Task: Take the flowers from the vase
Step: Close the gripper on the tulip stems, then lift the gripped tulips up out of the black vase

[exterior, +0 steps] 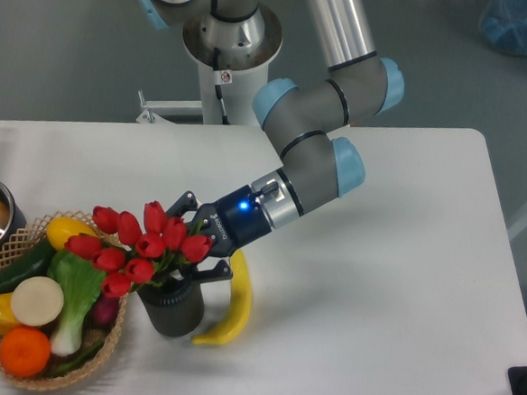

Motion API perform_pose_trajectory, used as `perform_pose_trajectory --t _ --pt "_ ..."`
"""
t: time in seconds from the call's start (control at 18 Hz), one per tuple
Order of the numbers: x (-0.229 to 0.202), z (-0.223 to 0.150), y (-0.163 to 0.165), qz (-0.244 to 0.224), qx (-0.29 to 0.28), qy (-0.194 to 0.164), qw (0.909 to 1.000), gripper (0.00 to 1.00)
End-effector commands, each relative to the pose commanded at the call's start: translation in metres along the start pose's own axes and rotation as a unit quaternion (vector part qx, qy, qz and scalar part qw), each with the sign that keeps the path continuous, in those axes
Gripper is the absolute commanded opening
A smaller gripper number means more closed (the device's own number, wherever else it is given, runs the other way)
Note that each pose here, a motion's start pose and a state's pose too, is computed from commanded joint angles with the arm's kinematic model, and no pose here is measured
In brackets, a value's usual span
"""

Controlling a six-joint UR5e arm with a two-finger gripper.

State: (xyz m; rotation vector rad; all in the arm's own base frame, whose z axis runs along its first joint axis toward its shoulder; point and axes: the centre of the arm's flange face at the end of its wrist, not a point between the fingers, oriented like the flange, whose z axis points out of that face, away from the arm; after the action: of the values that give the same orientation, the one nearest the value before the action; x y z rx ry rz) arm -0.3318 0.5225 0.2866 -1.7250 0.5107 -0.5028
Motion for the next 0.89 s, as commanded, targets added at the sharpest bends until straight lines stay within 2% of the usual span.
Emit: perform_pose_trajectory --t 0.67,0.89 --pt "-0.002 -0.004 -0.009 0.005 0.019 -0.004 0.9998 0.47" --pt "-0.001 -0.012 -0.022 0.008 0.049 -0.010 0.9987 0.47"
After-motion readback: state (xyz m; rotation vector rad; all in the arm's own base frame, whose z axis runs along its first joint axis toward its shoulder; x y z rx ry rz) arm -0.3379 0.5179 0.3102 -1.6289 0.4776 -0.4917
